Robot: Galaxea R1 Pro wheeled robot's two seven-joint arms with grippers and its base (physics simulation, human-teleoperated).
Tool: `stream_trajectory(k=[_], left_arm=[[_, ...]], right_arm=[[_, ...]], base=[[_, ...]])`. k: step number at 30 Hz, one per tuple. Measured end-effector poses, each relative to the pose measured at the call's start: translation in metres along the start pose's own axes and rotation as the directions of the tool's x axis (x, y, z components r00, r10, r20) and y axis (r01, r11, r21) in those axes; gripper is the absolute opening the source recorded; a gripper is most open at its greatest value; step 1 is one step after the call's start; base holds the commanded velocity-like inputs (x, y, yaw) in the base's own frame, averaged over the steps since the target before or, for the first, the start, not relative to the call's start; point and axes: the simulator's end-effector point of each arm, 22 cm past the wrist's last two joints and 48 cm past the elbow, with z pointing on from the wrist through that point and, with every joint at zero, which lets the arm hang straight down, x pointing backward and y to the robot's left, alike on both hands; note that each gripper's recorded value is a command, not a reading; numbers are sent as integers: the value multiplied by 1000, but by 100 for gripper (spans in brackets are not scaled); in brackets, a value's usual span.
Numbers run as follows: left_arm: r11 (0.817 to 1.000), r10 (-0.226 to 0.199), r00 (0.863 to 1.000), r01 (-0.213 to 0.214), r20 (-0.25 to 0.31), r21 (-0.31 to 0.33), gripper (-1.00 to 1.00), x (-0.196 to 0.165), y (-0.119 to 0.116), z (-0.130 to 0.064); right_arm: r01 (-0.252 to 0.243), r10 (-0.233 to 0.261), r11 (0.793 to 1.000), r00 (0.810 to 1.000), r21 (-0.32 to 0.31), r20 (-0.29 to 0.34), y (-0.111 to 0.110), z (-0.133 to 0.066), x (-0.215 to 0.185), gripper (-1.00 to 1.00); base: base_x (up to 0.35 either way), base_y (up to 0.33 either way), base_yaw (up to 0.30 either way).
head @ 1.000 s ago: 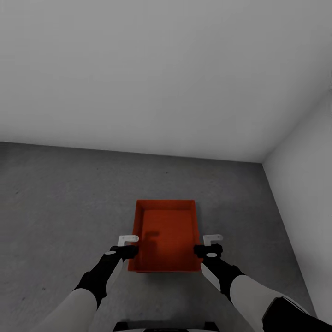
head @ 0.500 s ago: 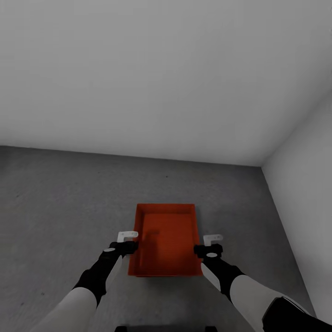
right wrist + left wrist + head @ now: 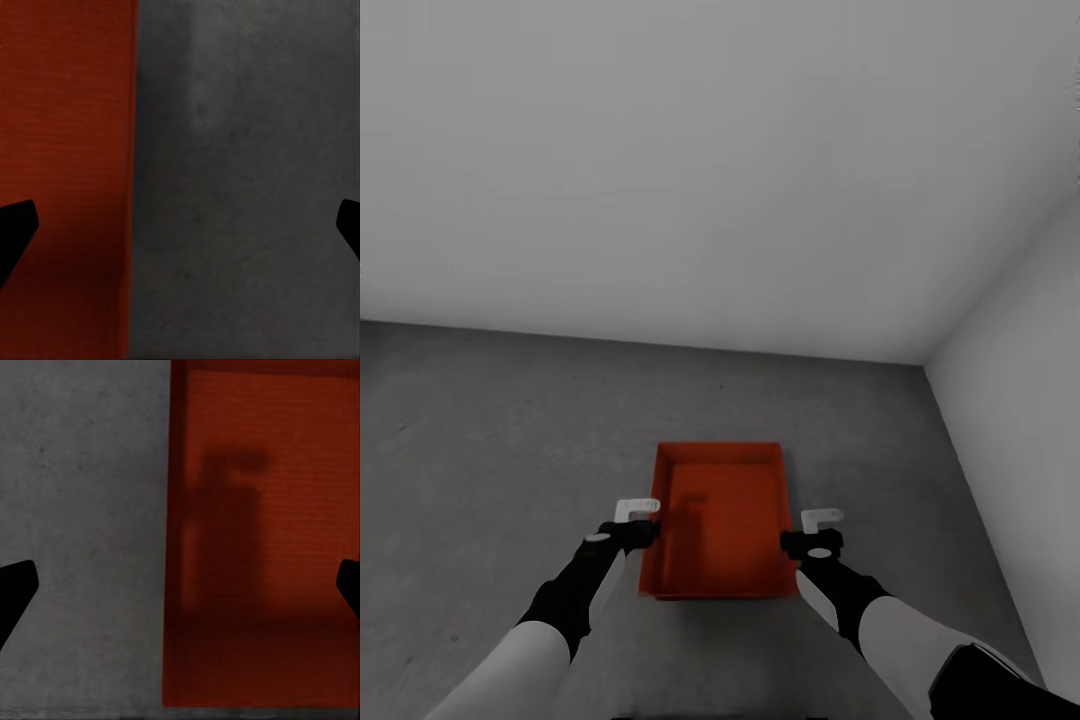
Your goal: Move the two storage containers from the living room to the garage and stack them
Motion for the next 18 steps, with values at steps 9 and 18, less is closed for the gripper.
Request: stream_trajectory(k=[9,18], left_arm=[[1000,4,999,-4,-32,0,100,5,0,-2],[1000,6,1000,-6,-27,0,100,3,0,-2]], right_arm=[[-2,2,1000,1000,0,5,-1,-1,-3,100],[-1,1,1000,1000,0,6,0,-2,-3,100]], base=[[-327,0,0],[-338,0,0]])
